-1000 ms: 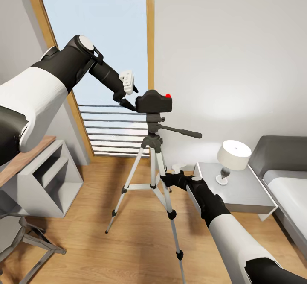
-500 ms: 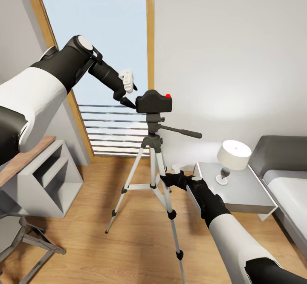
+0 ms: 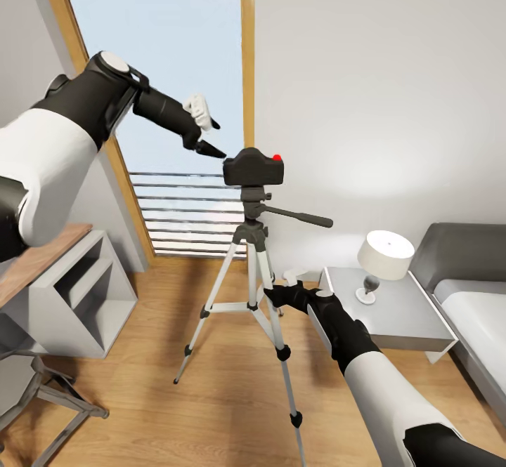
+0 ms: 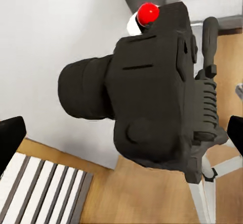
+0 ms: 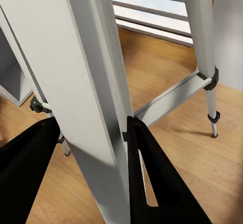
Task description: Attach the digital camera to the camera tripod in the bedroom.
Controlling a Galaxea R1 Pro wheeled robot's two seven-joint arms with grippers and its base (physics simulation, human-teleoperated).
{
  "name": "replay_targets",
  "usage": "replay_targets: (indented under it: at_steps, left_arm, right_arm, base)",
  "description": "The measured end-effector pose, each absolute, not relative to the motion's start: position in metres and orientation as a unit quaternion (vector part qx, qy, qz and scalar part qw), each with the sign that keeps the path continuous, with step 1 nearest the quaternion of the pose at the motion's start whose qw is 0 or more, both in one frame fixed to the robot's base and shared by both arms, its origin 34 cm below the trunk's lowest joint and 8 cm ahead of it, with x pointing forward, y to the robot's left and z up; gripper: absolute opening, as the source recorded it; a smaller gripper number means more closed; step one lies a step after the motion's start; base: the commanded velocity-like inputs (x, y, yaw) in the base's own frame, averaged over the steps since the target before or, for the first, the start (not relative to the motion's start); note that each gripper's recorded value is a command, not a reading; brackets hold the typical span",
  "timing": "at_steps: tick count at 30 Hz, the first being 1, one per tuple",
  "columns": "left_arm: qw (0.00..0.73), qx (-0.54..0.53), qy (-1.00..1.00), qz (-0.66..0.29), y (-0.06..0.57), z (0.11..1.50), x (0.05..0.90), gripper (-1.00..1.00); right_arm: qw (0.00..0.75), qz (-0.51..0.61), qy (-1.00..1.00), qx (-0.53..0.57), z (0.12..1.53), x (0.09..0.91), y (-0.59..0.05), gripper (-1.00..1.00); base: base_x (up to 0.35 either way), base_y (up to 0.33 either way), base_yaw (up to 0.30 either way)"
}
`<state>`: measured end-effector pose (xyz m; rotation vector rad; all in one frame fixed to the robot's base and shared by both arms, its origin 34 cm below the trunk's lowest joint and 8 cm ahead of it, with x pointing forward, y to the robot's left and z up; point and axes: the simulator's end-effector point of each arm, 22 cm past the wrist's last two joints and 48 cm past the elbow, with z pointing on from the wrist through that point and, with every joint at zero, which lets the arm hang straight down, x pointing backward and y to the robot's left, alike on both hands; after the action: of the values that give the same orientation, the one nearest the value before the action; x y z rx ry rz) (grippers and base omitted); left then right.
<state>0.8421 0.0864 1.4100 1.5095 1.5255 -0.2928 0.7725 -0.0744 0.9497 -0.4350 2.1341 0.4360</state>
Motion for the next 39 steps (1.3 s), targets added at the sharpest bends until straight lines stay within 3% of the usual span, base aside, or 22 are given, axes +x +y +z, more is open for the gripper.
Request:
replay_targets:
  at_steps: [9,14,24,39]
  left_arm:
    - [0.558,0.493,0.634,-0.207,0.14,1.467,0.852,1.0]
    - [0.559,0.433,0.665,-0.24,0.175,1.467,0.857,1.0]
    - [0.469,0.322,0.757,-0.322,0.215,1.387,0.86,1.0]
    - [0.337,0.126,0.881,-0.308,0.3,1.231,0.852,1.0]
  right_arm:
    - [0.444,0.176,0.861,-0.175,0.95,0.772,-0.074,-1.0]
    - [0.444,0.176,0.861,-0.175,0.95,0.772,-0.074,-1.0]
    - [0.444,0.176,0.861,-0.175,0.95,0.773,-0.074,-1.0]
    - [0.444,0.176,0.861,-0.175,0.95,0.773,-0.074,-1.0]
  base:
    - [0.0,0.0,0.0]
    - [0.0,0.0,0.0]
    - [0.0,0.0,0.0]
    - [0.0,0.0,0.0]
